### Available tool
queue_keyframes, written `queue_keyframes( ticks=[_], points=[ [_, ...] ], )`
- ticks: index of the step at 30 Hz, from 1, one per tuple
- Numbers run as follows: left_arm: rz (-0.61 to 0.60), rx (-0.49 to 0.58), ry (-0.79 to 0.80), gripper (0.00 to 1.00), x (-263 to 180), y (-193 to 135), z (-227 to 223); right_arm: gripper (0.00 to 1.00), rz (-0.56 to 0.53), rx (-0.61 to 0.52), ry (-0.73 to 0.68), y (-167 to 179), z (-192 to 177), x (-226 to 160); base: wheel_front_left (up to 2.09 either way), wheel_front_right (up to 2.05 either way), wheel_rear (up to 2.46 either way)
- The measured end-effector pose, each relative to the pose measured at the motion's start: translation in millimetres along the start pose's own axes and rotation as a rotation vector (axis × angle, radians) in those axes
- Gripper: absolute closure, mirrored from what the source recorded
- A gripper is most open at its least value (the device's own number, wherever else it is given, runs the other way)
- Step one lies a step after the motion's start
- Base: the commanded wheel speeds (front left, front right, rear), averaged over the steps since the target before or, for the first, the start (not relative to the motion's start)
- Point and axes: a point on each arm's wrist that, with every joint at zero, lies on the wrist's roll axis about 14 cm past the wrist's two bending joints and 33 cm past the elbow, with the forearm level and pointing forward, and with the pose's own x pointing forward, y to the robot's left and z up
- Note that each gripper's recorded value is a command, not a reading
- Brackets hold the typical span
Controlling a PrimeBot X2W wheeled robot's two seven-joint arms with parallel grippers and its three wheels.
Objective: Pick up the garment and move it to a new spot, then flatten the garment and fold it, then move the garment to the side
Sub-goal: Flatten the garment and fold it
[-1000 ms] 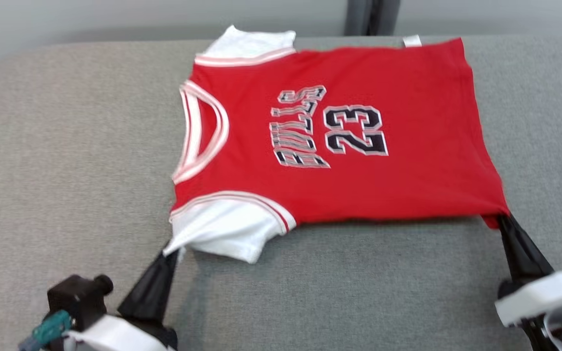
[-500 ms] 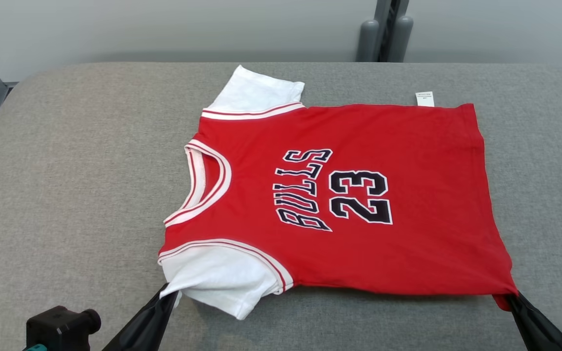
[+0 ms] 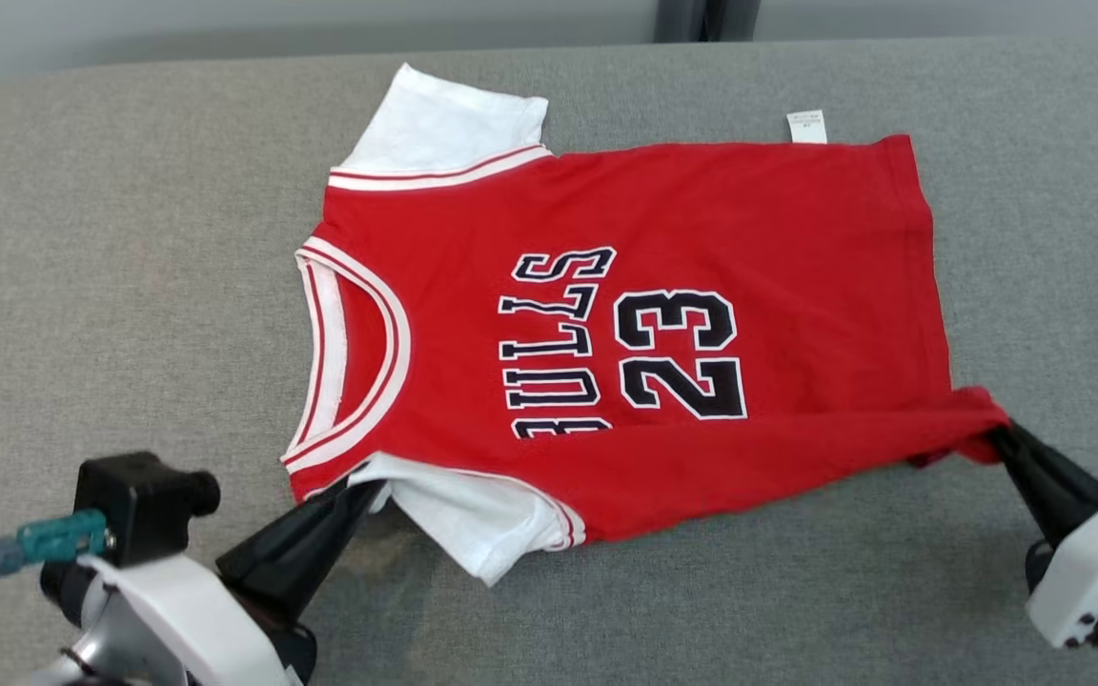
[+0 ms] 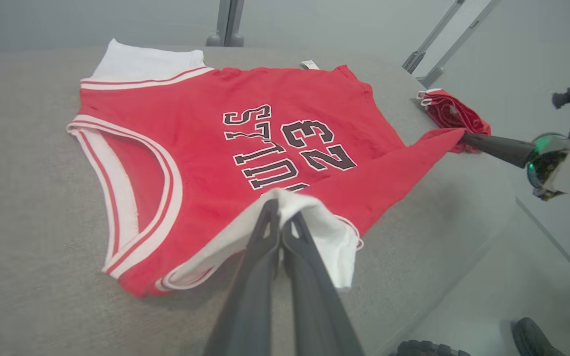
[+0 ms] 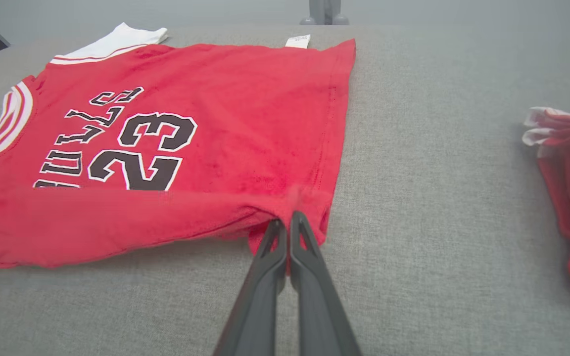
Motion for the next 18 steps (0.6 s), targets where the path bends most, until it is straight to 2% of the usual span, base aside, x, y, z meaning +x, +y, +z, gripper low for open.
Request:
queue_keyframes(
  ticks=[5,11,18],
  points=[
    [-0.061,-0.068,0.019,1.0,36.5,12.6,10.4,1.0,-0.002,-0.038,0.027,-13.6,12.3,32.4,0.0,0.0,0.0],
    [-0.034,-0.141,-0.007,1.0,71.4,47.4,20.6,1.0,0.041,-0.036,0.083,-9.7,5.4,70.8,0.0,0.0,0.0],
    [0.001,-0.199,0.013,1.0,104.8,75.3,8.8,1.0,0.087,-0.013,0.089,0.0,-3.4,103.2,0.0,0.0,0.0]
  ],
)
